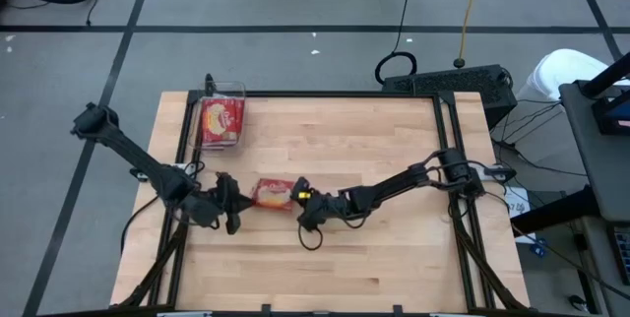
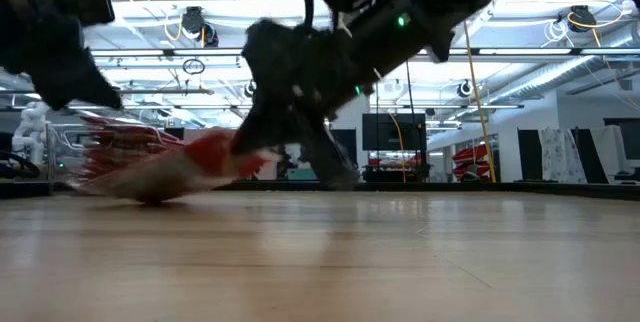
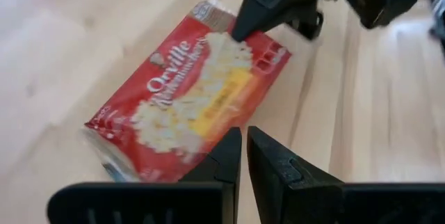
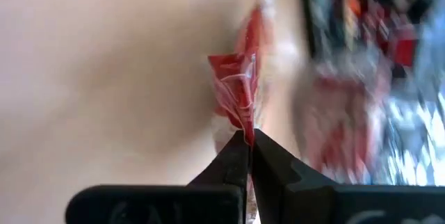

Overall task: Sort popcorn bags into baskets
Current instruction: Put the red popcorn bag into the transparent bin

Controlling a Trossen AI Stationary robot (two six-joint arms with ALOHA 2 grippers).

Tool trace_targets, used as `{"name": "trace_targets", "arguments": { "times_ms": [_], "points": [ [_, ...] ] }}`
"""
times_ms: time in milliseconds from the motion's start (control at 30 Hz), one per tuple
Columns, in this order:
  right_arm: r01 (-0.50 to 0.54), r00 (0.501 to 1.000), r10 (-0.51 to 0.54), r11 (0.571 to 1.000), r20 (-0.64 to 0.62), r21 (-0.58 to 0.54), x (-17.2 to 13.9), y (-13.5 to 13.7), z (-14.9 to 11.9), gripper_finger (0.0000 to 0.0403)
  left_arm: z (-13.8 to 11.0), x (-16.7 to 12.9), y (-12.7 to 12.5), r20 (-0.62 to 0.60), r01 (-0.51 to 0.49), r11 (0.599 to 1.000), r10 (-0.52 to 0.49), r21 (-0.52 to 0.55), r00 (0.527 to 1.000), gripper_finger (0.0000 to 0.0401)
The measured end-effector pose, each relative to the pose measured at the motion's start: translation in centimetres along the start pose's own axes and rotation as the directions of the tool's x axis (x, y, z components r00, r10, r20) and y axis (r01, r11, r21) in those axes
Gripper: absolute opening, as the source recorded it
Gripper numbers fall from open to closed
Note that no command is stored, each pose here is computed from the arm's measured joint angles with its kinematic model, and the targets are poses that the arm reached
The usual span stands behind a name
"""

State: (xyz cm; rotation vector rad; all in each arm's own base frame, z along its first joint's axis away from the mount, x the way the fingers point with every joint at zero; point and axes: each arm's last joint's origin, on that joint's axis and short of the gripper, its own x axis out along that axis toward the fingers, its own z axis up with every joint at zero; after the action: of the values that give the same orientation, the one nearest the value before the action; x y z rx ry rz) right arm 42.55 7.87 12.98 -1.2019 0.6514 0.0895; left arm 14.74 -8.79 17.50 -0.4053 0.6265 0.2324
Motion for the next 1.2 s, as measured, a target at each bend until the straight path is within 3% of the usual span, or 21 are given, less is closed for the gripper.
{"name": "trace_targets", "arguments": {
  "times_ms": [133, 267, 333, 533, 633, 733, 867, 967, 1067, 1200],
  "points": [
    [0.131, 0.98, -0.112, 0.985, -0.163, 0.11, -0.7, -1.0, -0.3, 0.0001, 0.5, -0.7, 0.0, 0.111, -0.023, 1.0, 0.025, -0.012, 0.993, 0.0031],
    [0.256, 0.937, -0.206, 0.954, -0.282, 0.154, -1.4, -2.0, -0.4, 0.0, 0.8, -0.6, 0.1, 0.183, -0.05, 0.978, 0.088, -0.202, 0.979, 0.0032],
    [0.293, 0.921, -0.229, 0.94, -0.314, 0.174, -1.6, -2.3, -0.4, 0.0, 0.9, -0.4, 0.0, 0.203, -0.051, 0.969, 0.101, -0.241, 0.974, 0.0037],
    [0.328, 0.917, -0.243, 0.912, -0.317, 0.247, -2.2, -2.9, -0.4, 0.0, 0.7, 0.9, -0.8, 0.23, -0.028, 0.951, 0.103, -0.307, 0.968, 0.0114],
    [0.329, 0.916, -0.244, 0.91, -0.318, 0.251, -2.1, -2.9, -0.4, 0.0, 0.5, 2.1, -1.0, 0.24, -0.026, 0.905, 0.14, -0.424, 0.961, 0.017],
    [0.331, 0.916, -0.243, 0.907, -0.319, 0.259, -2.1, -2.9, -0.4, 0.0, 0.5, 3.3, -1.9, 0.255, 0.054, 0.864, 0.088, -0.501, 0.963, 0.0209],
    [0.327, 0.916, -0.238, 0.909, -0.323, 0.258, -2.1, -2.8, -0.4, 0.0, 0.7, 4.1, -2.8, 0.293, 0.143, 0.817, 0.033, -0.558, 0.956, 0.023],
    [0.321, 0.916, -0.238, 0.918, -0.323, 0.233, -2.1, -2.8, -0.4, 0.0, 0.8, 4.4, -2.4, 0.295, 0.139, 0.766, 0.07, -0.627, 0.953, 0.0228],
    [0.316, 0.917, -0.237, 0.922, -0.321, 0.224, -2.1, -2.8, -0.4, 0.0, 1.0, 4.8, -1.6, 0.293, 0.063, 0.811, 0.137, -0.582, 0.946, 0.0216],
    [0.314, 0.918, -0.236, 0.923, -0.319, 0.222, -2.1, -2.8, -0.4, 0.0, 1.2, 5.0, -1.4, 0.298, -0.049, 0.949, 0.146, -0.31, 0.943, 0.0208]
  ]
}}
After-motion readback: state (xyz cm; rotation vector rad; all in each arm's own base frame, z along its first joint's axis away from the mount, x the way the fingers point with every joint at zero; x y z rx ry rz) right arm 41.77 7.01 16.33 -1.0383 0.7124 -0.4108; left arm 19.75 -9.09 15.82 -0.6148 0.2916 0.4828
